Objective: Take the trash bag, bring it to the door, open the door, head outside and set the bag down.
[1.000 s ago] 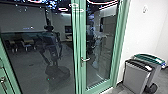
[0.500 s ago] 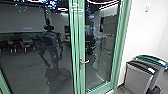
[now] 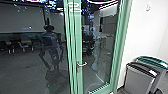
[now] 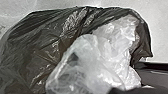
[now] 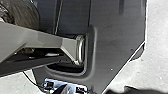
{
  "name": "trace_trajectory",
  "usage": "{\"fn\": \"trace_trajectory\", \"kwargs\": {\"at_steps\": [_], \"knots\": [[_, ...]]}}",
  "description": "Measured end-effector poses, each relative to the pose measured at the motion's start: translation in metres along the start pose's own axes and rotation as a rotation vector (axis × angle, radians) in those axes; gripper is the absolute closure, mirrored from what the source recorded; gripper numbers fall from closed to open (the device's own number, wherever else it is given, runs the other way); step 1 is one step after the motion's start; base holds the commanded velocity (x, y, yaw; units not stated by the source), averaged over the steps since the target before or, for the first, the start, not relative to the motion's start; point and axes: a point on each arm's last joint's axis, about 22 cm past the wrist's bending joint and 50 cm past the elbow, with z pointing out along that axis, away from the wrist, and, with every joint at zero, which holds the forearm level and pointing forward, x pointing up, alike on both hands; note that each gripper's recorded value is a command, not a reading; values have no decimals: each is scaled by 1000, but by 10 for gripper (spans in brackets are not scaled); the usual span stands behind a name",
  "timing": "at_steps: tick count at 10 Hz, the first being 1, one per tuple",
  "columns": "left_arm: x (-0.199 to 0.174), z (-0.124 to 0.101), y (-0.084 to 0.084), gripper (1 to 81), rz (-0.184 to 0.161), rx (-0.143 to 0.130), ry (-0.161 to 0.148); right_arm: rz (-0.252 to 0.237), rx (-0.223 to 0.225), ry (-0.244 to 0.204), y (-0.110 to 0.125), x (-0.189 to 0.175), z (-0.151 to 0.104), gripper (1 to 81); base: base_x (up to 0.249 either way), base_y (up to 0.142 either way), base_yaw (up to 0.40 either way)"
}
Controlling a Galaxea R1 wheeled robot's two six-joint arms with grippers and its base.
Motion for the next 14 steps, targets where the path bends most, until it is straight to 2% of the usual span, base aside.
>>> {"fn": "trace_trajectory", "kwargs": {"at_steps": [9,14], "knots": [[0,0,0,811,0,0,1,0,0,0,0,0,0,10,160,-76,0],[-5,0,0,811,-1,-2,-6,2,-4,-4,3,-5,0,10,160,0,0]]}}
